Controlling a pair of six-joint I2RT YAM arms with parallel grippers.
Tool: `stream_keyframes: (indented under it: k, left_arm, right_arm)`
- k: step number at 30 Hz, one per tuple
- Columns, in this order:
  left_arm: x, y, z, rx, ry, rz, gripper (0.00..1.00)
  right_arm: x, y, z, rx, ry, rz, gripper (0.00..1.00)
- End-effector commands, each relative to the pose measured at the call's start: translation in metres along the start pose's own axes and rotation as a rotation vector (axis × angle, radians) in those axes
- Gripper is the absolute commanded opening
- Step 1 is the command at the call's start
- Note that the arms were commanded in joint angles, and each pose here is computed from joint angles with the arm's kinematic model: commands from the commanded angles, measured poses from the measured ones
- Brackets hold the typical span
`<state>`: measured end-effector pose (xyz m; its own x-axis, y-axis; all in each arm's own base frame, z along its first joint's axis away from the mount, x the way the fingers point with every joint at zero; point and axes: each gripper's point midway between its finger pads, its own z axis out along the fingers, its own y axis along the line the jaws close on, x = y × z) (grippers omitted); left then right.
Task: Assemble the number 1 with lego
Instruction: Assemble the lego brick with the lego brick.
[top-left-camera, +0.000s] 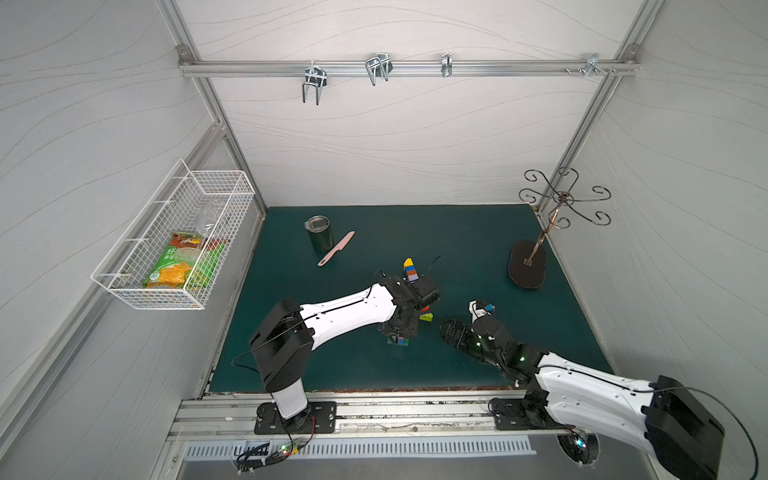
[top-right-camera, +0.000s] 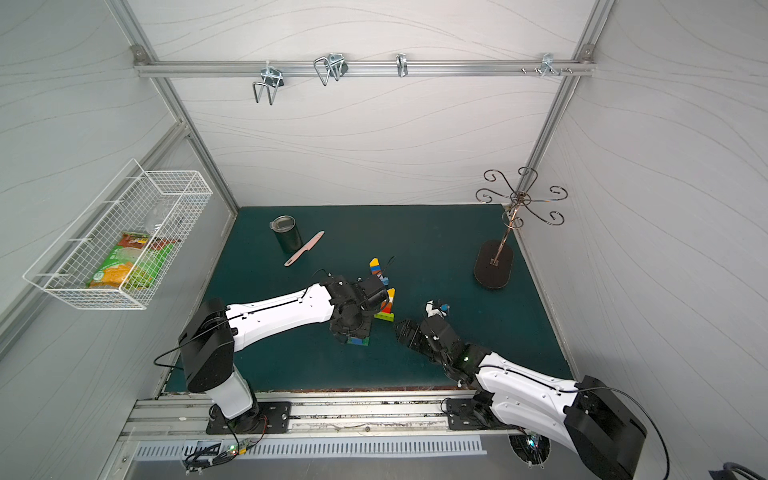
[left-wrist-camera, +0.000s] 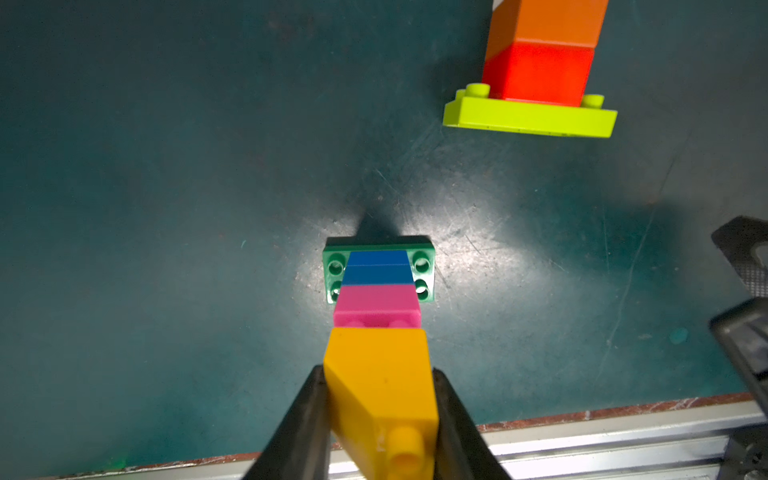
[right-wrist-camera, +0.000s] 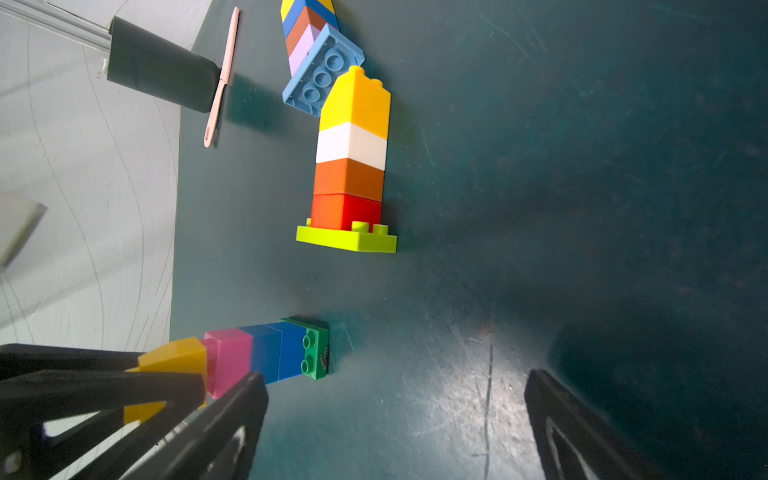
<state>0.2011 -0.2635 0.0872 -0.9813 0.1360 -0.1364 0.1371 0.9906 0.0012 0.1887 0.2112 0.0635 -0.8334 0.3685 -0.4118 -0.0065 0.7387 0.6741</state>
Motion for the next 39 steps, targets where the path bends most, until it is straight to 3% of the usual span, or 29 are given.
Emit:
stream_keyframes:
  k: [1,15,39]
  left_arm:
    - [0.0,-0.003,0.01,-0.025,0.015,0.002,0.09]
    - [0.0,-0.006,0.013,-0.058,0.063,0.052,0.09]
    - [0.026,-0.003,0.067,-0.039,0.126,0.042,0.05]
  right_arm:
    - [-0.003,0.002,0.0,-0.011,-0.007,0.0,0.99]
    - [-0.003,0.003,-0.001,-0.017,-0.006,-0.001,0.99]
    - [-0.002,0.003,0.0,-0.017,-0.002,-0.003,0.99]
